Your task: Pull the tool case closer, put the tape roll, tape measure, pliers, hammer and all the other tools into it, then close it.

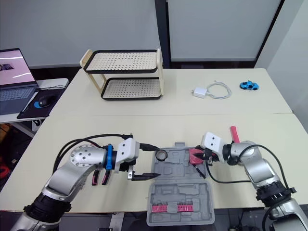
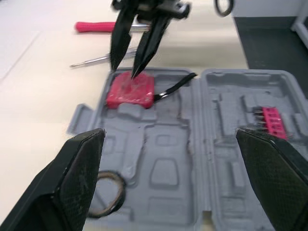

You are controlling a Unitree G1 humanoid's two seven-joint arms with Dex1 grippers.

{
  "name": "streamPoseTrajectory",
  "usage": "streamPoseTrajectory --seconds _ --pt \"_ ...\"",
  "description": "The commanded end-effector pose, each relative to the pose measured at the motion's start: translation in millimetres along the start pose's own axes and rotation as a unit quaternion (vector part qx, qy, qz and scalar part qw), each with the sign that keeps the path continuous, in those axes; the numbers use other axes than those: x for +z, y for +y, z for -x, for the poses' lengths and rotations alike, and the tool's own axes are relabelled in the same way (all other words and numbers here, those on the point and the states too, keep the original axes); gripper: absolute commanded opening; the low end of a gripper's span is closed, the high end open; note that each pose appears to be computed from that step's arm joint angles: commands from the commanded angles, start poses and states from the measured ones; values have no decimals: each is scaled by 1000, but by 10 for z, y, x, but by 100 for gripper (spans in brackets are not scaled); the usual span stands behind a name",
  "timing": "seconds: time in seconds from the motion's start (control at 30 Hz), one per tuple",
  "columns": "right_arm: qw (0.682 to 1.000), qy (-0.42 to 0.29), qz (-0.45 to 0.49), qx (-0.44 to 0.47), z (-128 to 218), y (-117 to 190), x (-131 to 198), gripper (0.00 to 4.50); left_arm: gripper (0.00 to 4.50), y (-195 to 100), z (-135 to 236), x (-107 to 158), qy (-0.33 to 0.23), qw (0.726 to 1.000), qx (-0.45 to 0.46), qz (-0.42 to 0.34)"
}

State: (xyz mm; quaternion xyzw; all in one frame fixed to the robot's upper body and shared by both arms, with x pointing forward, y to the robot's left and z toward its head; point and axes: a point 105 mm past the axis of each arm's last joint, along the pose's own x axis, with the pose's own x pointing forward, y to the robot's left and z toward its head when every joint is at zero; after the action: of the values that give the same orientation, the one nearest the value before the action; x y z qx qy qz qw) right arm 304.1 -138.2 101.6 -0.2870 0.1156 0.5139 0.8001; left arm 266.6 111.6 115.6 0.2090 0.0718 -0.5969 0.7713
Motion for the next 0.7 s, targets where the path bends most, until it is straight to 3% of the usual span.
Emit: streamPoseTrajectory --seconds 0.03,0.2,0.37,0.5,0.7 --pt "999 -19 25 -37 317 -71 246 137 450 253 334 -19 2 995 95 23" --pt "993 36 37 -108 890 -67 113 137 450 481 1120 -340 52 966 241 74" --pt "985 119 -12 -122 1450 80 -231 137 450 356 1949 -743 129 928 323 133" --pt "979 160 -36 -124 1778 140 -352 225 450 144 2397 -1010 182 907 338 176" --pt "972 189 -76 -121 2068 216 -441 441 450 -158 2650 -1265 208 884 340 246"
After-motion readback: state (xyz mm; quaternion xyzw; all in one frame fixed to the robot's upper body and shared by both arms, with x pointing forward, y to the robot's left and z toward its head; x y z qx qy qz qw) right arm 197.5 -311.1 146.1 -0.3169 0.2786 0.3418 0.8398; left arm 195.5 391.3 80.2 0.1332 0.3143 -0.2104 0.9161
